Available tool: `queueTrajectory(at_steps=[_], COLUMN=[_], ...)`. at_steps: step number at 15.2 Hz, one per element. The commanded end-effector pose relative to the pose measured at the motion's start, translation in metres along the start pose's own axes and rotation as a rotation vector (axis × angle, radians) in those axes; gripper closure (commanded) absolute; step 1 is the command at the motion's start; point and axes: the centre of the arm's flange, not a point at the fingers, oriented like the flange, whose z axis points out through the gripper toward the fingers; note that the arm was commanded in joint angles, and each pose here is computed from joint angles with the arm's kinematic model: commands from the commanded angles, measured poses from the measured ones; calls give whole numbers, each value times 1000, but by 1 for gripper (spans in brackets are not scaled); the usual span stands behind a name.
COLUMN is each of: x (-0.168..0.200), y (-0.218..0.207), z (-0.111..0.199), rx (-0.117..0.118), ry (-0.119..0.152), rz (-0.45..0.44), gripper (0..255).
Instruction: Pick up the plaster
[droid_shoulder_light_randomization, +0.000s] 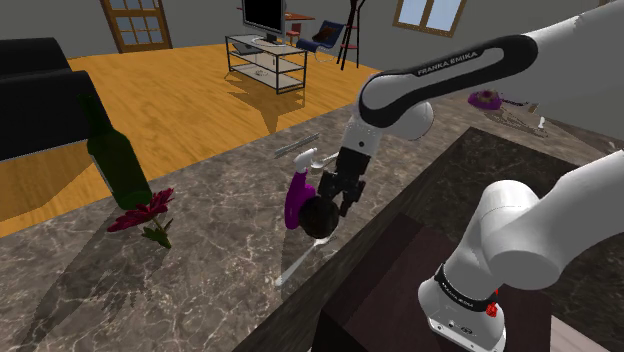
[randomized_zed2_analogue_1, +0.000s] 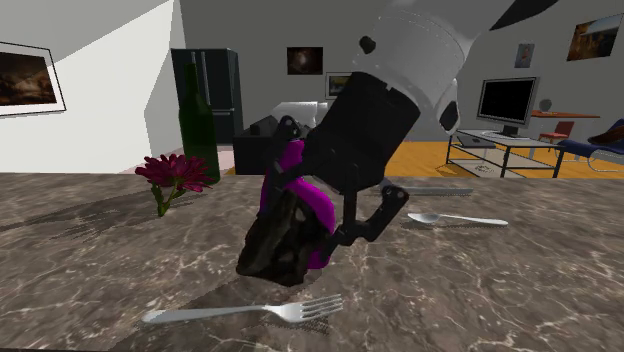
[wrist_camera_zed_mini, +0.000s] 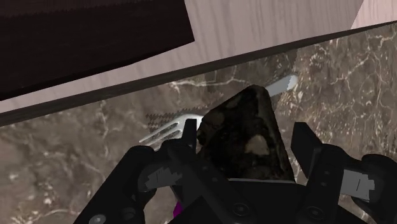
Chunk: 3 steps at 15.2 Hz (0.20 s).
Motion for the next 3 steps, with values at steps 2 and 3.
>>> queueTrajectory(at_steps=[2, 3], x=[-2, -2], y=[-5, -5], z=[-10, -10], rx=[0, 0], ry=[0, 0], rz=[0, 0], gripper=[255, 255])
